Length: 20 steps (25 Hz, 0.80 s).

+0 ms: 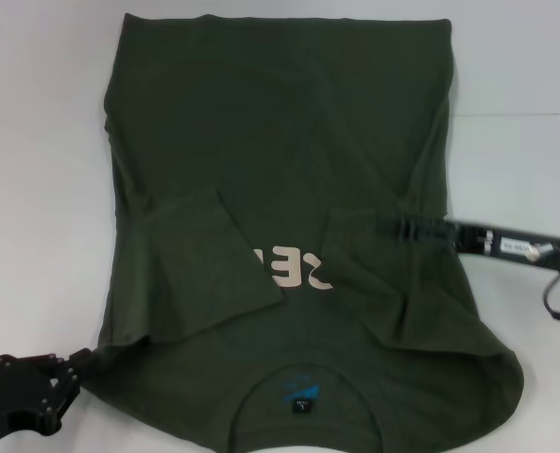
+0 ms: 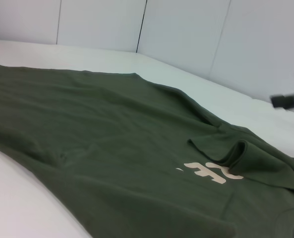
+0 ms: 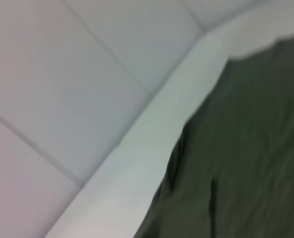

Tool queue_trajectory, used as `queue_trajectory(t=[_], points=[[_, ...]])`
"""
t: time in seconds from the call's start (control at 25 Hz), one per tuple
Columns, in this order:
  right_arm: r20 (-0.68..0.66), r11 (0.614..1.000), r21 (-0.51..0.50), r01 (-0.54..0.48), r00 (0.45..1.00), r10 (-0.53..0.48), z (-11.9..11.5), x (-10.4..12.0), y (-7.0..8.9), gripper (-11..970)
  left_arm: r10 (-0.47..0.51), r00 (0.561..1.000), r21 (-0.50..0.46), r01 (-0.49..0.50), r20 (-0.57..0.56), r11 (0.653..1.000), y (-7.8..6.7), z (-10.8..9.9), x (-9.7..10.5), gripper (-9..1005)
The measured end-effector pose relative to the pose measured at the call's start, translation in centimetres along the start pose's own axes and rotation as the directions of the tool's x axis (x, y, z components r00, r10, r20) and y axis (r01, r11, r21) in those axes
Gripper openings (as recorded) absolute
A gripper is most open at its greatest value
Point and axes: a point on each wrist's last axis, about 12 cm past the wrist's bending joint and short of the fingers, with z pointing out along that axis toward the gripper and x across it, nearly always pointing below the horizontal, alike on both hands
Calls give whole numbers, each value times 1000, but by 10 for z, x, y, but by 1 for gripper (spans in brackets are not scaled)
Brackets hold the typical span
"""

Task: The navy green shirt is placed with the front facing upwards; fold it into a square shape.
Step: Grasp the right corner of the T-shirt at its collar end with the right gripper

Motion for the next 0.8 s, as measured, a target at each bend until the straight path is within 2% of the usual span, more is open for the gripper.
queue_trajectory(t=[0.16,0.44,0.8], points=[[-52,998,-3,-62,997,62,-14,7,-3,916,-6,1000,-15,6,7,1000,2,-2,0,5],[-49,991,32,-133,990,135,-50,27,-12,916,-10,1000,-11,11,14,1000,1,-3,0,5],[-89,968,99,-232,967,241,-89,39,-21,915,-9,1000,7,8,20,1000,-1,0,-2,5]])
